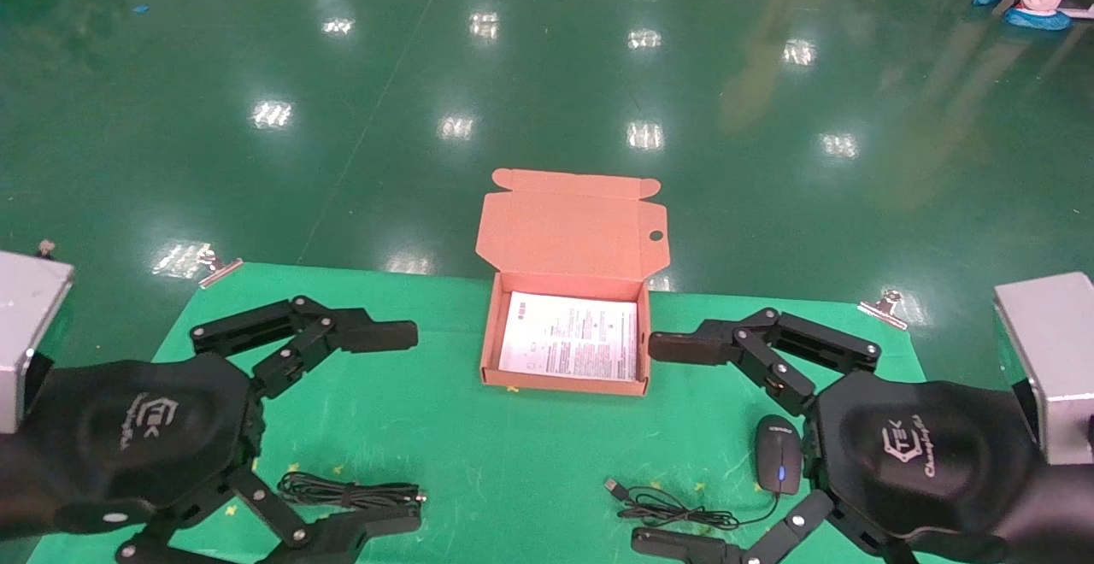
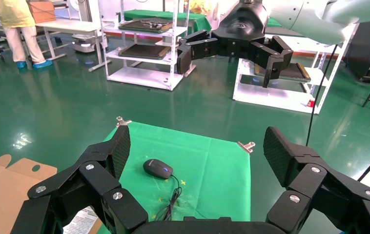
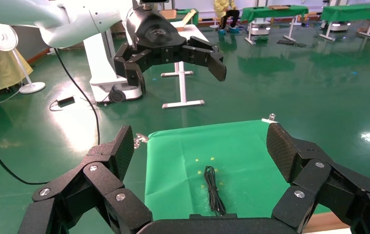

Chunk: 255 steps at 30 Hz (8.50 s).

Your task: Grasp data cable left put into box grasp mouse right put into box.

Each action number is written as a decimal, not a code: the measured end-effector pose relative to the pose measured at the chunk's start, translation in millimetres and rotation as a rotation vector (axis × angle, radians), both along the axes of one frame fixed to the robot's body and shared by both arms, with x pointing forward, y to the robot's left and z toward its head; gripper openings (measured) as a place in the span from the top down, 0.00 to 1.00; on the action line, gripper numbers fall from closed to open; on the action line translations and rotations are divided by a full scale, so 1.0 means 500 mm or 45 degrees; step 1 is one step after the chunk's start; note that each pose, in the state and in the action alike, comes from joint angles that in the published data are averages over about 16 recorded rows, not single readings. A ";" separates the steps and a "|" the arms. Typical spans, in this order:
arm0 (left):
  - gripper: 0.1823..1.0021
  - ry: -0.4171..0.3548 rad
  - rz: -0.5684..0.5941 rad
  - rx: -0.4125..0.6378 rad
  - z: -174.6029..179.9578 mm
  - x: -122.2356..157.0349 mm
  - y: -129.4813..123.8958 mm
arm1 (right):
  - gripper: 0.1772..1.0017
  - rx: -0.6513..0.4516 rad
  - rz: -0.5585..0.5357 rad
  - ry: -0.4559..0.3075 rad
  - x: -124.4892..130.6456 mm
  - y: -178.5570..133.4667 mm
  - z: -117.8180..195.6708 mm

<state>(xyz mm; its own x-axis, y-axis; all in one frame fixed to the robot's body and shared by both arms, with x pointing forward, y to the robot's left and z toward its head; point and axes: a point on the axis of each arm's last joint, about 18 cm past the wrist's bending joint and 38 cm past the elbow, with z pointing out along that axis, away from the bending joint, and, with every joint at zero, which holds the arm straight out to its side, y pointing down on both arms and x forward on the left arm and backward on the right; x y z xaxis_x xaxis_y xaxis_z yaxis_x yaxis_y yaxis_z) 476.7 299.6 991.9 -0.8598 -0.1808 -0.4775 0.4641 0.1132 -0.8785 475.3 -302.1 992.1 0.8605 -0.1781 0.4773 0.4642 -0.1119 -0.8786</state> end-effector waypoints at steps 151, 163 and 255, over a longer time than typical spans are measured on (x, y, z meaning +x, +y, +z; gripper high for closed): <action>0.77 0.148 0.848 1.392 -0.319 0.472 -0.003 | 0.79 -1.499 -0.618 -0.236 0.452 0.078 -0.350; 0.88 0.124 0.823 1.405 -0.301 0.456 0.022 | 0.93 -1.443 -0.695 -0.227 0.439 0.036 -0.283; 0.90 -0.452 1.349 1.161 0.113 0.457 -0.012 | 0.95 -0.752 -0.880 -0.790 0.547 0.307 0.160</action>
<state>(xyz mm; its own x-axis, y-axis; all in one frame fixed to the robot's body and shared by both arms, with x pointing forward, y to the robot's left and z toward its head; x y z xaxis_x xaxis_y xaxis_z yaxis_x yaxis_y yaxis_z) 705.2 293.7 1048.2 -0.3304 -0.1679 -0.9288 -0.0180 0.9850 -0.1717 749.0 -148.5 1072.0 0.2444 -0.1304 0.9609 0.4817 -0.8437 -0.2370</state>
